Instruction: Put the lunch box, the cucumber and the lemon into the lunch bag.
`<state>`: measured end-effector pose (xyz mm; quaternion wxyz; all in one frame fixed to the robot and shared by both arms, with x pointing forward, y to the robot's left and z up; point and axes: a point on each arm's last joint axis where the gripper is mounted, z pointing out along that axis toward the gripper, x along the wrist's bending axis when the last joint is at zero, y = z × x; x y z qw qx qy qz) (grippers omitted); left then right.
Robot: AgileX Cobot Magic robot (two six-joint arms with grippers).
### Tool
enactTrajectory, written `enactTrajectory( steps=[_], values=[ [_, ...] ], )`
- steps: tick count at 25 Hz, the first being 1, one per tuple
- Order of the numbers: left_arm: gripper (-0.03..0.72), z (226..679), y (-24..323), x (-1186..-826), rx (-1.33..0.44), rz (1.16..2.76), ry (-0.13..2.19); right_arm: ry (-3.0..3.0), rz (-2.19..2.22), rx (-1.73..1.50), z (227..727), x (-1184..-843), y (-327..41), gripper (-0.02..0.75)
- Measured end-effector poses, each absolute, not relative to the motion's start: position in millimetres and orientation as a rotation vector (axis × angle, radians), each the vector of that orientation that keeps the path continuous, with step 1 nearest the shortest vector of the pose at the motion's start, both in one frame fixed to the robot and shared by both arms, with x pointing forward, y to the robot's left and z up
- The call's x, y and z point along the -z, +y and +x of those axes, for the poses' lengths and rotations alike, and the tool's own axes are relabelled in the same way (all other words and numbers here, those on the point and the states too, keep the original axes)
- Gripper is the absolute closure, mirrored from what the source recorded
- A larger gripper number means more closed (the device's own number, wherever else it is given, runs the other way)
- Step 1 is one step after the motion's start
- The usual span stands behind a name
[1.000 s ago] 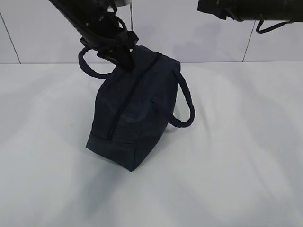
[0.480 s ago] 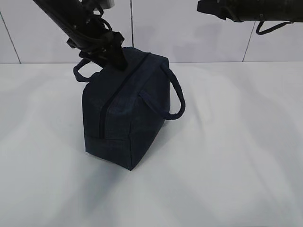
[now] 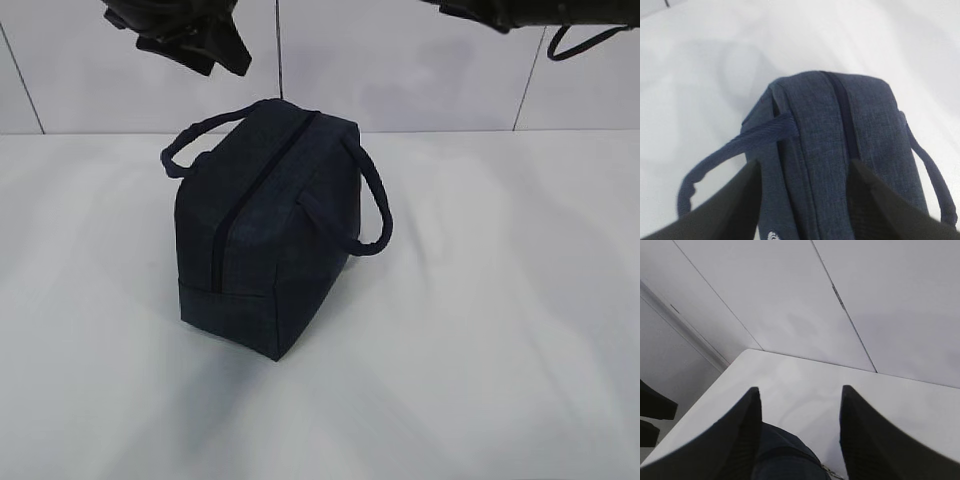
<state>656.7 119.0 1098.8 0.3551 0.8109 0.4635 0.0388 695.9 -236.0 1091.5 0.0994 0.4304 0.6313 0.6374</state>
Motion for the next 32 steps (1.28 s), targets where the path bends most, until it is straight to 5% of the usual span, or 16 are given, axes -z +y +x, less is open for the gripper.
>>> enactTrajectory(
  steps=[14, 32],
  values=[
    [0.295, 647.7, 131.9, -1132.0, -0.256, 2.058, 1.158, 1.940, 1.321, -1.389, 608.9, -1224.8, -254.6, 0.358],
    [0.316, 584.4, 147.2, -1219.0, -0.298, 1.939, 1.029, 1.763, 1.250, -1.155, 428.3, -1324.7, -274.0, 0.358]
  ],
)
